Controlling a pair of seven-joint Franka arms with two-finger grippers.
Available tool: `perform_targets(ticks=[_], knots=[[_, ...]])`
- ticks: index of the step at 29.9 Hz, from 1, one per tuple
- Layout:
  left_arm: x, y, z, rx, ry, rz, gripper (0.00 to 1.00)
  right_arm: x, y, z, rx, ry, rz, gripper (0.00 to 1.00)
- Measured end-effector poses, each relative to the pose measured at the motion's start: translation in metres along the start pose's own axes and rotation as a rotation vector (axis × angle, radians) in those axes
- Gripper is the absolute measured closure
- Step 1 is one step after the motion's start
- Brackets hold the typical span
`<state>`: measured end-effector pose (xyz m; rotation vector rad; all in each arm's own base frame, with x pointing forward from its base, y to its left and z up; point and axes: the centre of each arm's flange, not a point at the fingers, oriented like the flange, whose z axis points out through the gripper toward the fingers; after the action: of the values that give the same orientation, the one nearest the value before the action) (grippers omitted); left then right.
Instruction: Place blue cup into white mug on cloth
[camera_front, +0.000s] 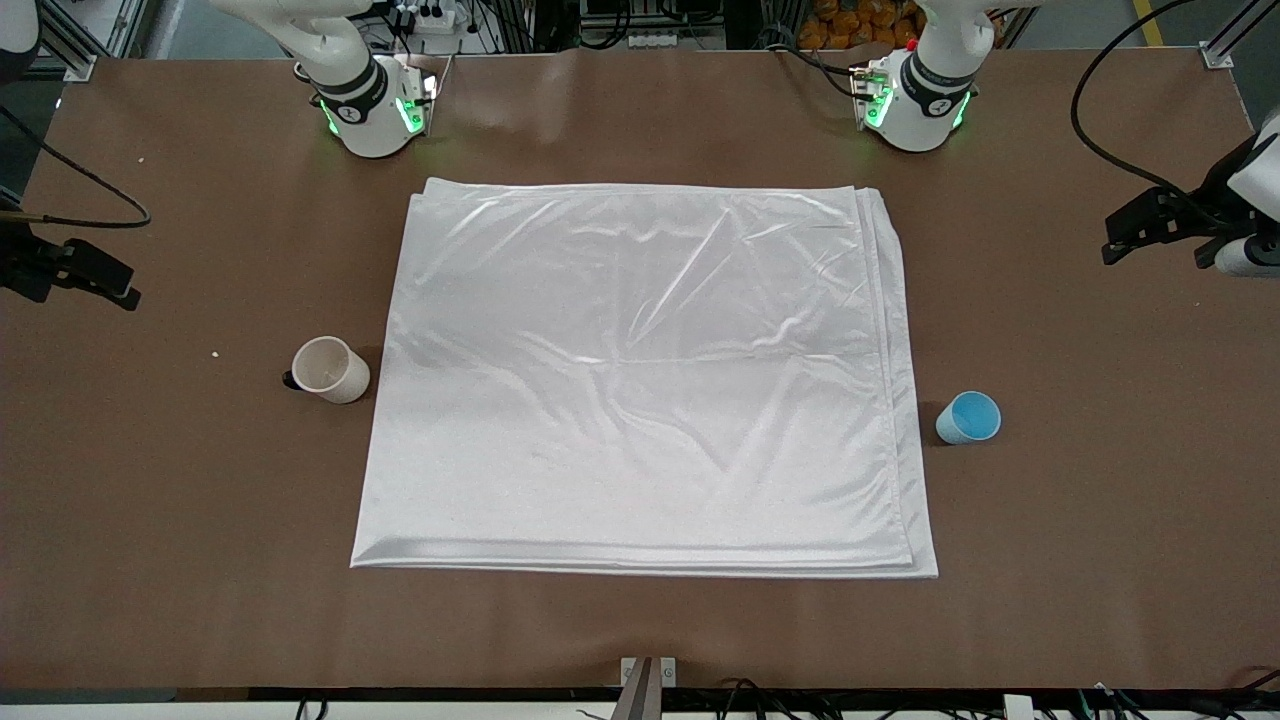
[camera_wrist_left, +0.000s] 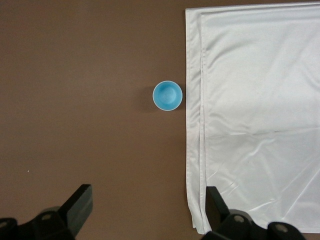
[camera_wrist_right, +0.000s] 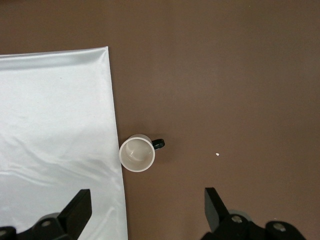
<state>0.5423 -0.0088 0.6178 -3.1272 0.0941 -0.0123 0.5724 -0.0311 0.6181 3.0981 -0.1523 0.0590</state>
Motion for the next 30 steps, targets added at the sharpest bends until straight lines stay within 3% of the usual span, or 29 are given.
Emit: perform_targets(ticks=[17, 30], knots=[[0.002, 0.001, 0.005, -0.001, -0.009, 0.002, 0.0, 0.001, -0.001, 0.001, 0.0, -0.002, -0.001, 0.0], [0.024, -0.005, 0.052, -0.008, -0.09, -0.003, 0.0, 0.001, -0.001, 0.003, 0.0, -0.005, -0.001, 0.0]])
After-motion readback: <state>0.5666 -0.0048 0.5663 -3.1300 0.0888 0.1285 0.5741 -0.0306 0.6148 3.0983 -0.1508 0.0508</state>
